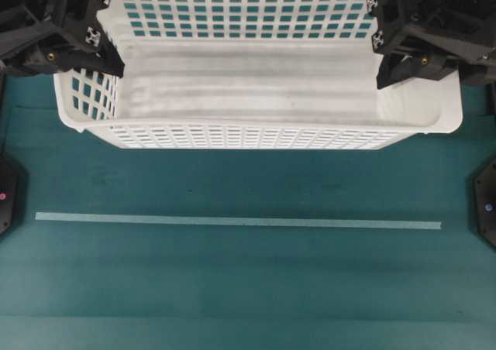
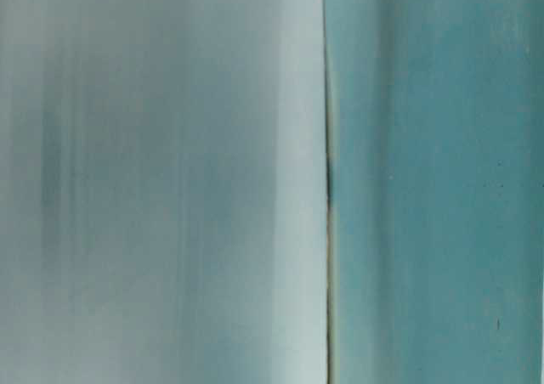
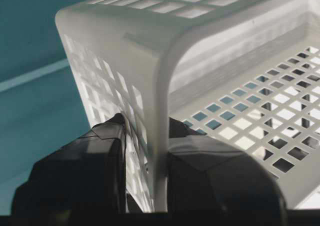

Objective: Lift the white basket with both hands.
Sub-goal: 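Lift the basket with both grippers and pull it back, then lower the held basket back onto the table with both grippers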

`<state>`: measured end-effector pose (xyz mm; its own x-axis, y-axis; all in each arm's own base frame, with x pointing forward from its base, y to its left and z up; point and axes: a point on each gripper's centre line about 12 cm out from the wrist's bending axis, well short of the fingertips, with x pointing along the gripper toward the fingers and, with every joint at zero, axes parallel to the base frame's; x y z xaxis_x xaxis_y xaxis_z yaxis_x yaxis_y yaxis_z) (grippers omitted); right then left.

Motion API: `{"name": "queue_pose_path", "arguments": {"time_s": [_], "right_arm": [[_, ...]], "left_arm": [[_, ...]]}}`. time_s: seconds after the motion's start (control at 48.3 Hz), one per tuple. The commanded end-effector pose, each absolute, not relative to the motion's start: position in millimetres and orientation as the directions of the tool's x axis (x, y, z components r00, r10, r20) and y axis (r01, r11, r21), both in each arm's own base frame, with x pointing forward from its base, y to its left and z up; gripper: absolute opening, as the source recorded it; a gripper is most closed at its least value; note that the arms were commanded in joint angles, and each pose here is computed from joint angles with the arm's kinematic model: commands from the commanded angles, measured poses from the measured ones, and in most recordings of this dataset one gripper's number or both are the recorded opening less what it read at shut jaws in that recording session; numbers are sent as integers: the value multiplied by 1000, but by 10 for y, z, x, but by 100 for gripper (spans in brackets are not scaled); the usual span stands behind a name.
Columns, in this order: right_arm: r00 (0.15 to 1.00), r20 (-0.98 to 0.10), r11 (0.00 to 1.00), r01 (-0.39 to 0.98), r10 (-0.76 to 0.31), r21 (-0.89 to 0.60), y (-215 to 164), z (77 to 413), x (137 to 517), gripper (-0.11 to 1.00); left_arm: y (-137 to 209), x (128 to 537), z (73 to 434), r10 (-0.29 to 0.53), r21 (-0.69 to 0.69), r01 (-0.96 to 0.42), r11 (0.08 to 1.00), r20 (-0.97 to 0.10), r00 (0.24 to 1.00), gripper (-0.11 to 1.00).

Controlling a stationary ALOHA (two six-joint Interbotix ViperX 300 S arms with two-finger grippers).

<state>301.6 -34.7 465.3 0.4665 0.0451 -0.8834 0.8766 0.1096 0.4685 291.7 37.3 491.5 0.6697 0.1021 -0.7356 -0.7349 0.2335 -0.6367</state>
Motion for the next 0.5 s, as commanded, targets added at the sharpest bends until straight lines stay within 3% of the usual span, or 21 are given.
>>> {"name": "queue_pose_path", "arguments": {"time_s": [0.0,0.29,0.476], "right_arm": [[475,-878,202,855,63,478,-271,4641,3079,20],[469,-881,197,859,63,472,-285,4492,3139,20],[431,-900,221,873,65,435,-298,4229,3182,20]], "left_arm": [[378,2874,4970,110,-642,-713,283,-716,689,10],[376,2864,4749,105,-601,-748,280,-756,646,10],[411,2864,4514,110,-562,-777,284,-786,608,10]]}}
